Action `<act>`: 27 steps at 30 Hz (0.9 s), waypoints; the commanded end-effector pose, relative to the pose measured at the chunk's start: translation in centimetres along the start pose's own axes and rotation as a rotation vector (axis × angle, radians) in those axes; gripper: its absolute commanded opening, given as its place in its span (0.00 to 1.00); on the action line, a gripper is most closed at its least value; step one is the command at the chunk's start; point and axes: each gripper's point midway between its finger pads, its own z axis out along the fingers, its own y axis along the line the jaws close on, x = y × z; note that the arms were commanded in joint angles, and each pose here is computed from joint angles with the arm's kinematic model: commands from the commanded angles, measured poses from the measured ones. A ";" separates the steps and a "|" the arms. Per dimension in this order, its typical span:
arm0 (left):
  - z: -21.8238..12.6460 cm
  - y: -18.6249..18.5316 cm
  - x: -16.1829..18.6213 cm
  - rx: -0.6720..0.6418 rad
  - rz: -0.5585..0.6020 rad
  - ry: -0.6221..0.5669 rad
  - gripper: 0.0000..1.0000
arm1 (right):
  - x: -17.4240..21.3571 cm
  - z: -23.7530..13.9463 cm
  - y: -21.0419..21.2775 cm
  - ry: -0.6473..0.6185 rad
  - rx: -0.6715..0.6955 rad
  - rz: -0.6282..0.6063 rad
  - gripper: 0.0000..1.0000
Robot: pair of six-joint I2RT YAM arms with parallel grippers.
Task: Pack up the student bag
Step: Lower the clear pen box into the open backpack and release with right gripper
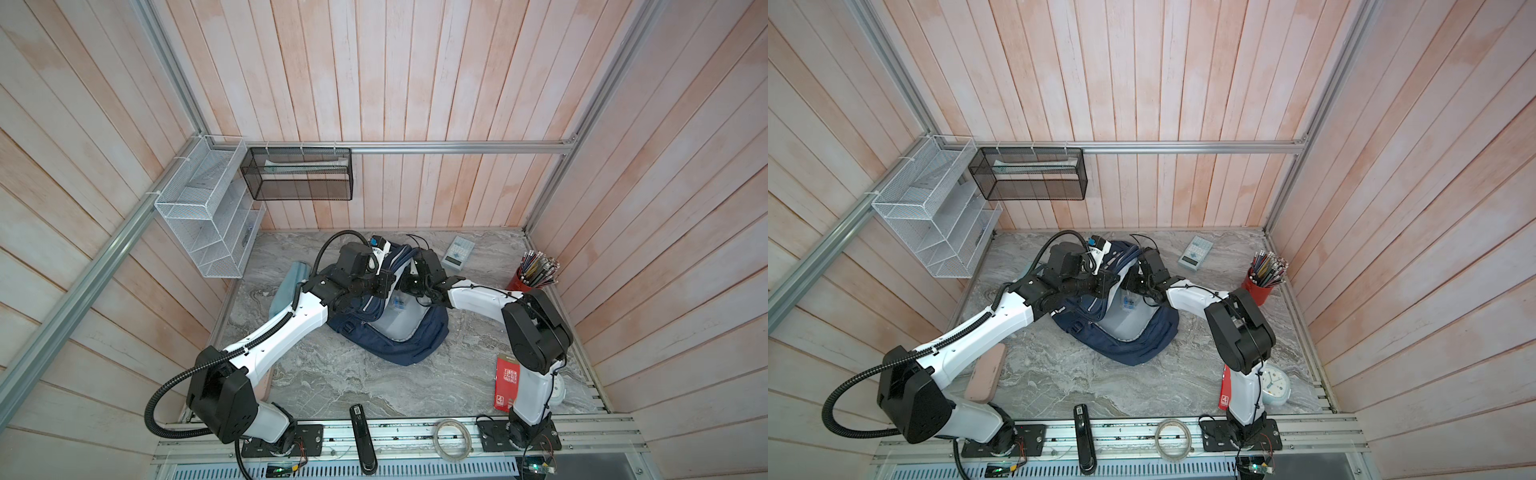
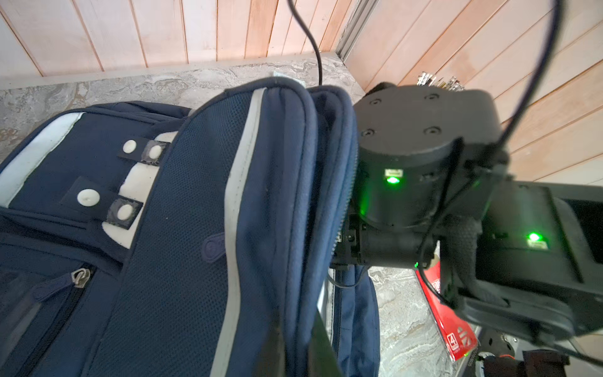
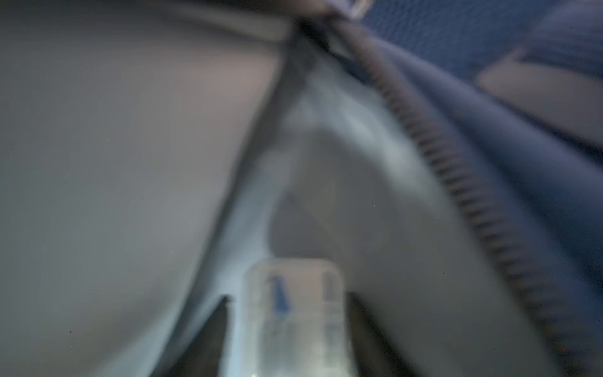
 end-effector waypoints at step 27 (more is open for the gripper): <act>-0.7 -3.3 -1.2 0.209 -0.027 -0.131 0.00 | 6.9 -2.2 2.3 0.141 -0.195 -0.244 0.27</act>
